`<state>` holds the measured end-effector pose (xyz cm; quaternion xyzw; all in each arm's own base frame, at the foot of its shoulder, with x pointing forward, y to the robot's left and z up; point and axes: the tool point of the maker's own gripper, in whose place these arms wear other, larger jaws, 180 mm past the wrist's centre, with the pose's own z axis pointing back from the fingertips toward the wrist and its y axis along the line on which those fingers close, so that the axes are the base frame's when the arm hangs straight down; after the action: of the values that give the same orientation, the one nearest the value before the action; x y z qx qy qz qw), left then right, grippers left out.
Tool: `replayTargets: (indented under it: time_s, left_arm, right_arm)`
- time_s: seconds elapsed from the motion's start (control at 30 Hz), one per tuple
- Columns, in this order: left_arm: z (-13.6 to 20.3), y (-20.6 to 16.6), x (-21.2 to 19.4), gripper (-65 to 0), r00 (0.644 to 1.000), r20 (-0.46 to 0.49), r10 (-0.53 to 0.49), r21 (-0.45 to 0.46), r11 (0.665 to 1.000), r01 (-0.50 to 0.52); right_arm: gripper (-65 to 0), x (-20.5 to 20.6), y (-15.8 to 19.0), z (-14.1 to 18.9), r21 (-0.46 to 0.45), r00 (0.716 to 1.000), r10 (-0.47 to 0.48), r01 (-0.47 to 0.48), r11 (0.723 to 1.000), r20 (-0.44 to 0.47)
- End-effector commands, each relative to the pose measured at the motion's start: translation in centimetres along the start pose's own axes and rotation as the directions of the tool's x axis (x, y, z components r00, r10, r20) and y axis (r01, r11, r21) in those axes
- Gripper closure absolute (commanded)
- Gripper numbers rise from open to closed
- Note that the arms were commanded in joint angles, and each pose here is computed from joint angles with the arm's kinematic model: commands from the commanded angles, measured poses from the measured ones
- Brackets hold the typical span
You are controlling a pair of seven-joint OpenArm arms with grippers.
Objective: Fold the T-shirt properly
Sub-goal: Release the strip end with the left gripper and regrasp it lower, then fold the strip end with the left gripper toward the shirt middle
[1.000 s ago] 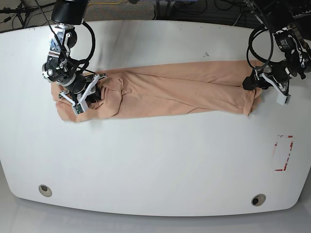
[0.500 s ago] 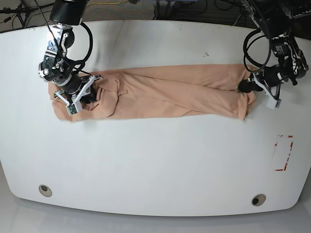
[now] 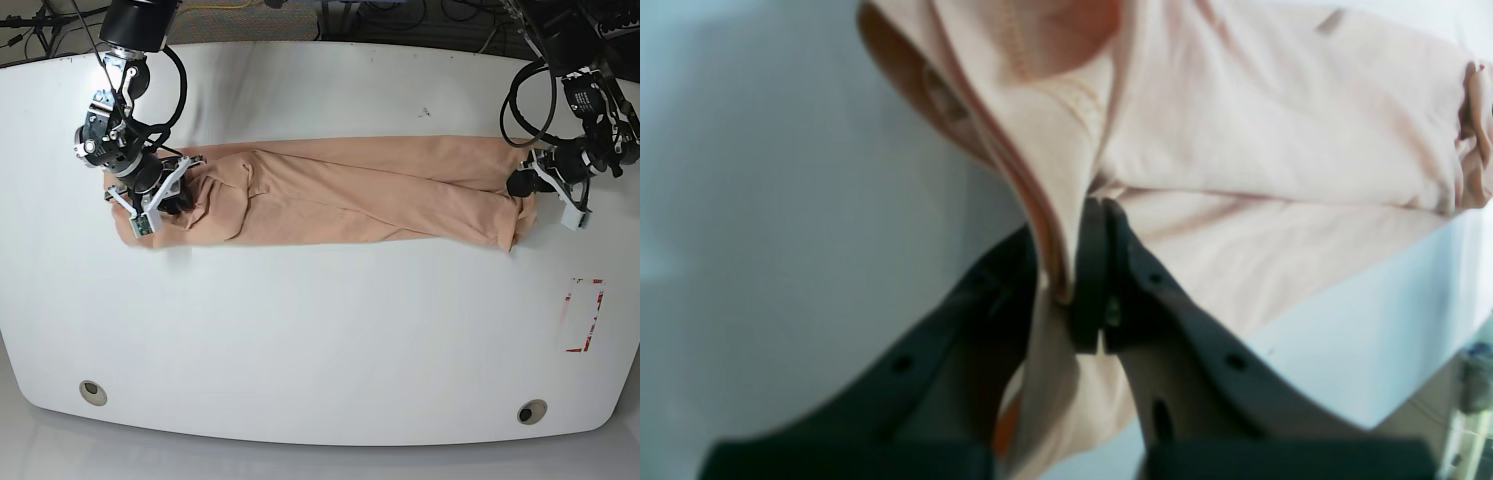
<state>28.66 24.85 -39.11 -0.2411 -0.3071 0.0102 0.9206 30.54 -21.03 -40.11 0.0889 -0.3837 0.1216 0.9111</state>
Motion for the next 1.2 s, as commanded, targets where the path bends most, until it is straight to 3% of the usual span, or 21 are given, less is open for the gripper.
replayTargets:
  time_s: [0.0, 0.33, 0.7, 0.97, 1.17]
  left_arm:
    - [1.0, 0.2, 2.1, -1.7, 0.998, 0.051, -0.035, 0.012, 0.999, 0.034]
    - [2.6, 1.7, 2.9, -1.7, 0.997, 0.044, -0.070, 0.056, 0.996, 0.067]
    - [3.4, 2.0, 2.9, -1.7, 0.995, 0.010, -0.100, 0.078, 0.992, 0.099]
    - [5.8, -0.5, 6.5, -1.9, 0.959, 0.061, -0.277, 0.141, 0.954, 0.266]
    - [6.9, -4.3, 9.3, -2.1, 0.893, 0.079, -0.444, 0.169, 0.889, 0.427]
  right_arm:
    - [-10.9, 1.9, -1.7, 1.1, -0.040, 0.998, -0.006, 0.008, 0.999, 0.068]
    - [-10.9, 2.5, -2.5, 1.9, -0.073, 0.997, 0.013, -0.008, 0.997, 0.070]
    - [-10.9, -0.9, -2.6, -0.5, -0.026, 0.992, -0.108, 0.110, 0.994, 0.062]
    - [-10.9, -1.6, -2.3, -0.6, -0.020, 0.992, -0.121, 0.122, 0.992, 0.048]
    - [-10.9, -2.4, -2.1, -0.5, -0.016, 0.991, -0.127, 0.128, 0.992, 0.034]
